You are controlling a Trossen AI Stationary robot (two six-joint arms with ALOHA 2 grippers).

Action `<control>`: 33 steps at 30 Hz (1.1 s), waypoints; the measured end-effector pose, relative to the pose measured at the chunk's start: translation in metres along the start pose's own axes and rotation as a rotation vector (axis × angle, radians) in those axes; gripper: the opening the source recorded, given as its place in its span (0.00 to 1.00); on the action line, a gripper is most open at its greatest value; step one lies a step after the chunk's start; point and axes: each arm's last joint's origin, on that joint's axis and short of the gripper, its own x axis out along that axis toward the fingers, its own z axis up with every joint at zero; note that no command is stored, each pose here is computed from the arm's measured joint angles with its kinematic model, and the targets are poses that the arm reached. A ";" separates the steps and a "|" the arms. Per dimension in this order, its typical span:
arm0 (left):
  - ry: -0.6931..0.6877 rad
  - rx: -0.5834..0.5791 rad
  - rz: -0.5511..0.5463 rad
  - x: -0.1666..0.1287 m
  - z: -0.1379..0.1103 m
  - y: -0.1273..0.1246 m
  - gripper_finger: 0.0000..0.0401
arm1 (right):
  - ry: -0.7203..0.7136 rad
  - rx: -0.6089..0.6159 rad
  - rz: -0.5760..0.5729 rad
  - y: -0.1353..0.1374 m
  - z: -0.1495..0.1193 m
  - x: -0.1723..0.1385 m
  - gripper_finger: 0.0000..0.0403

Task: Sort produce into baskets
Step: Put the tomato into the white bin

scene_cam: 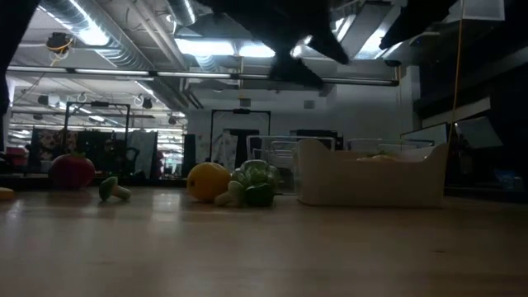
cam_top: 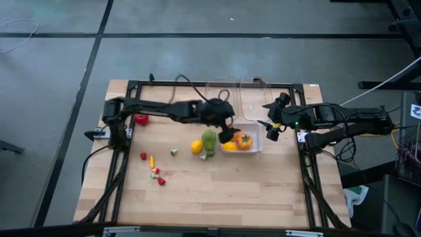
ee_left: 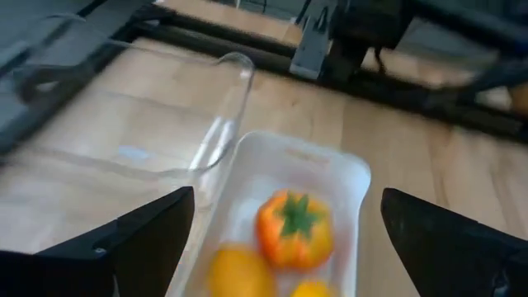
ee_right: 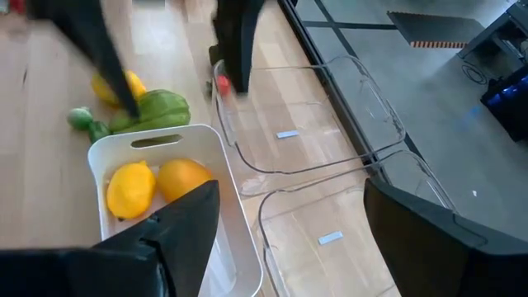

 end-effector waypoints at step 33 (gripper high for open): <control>0.880 -0.359 0.533 -0.232 -0.063 0.152 0.93 | -0.002 0.001 0.000 0.000 0.000 0.000 0.74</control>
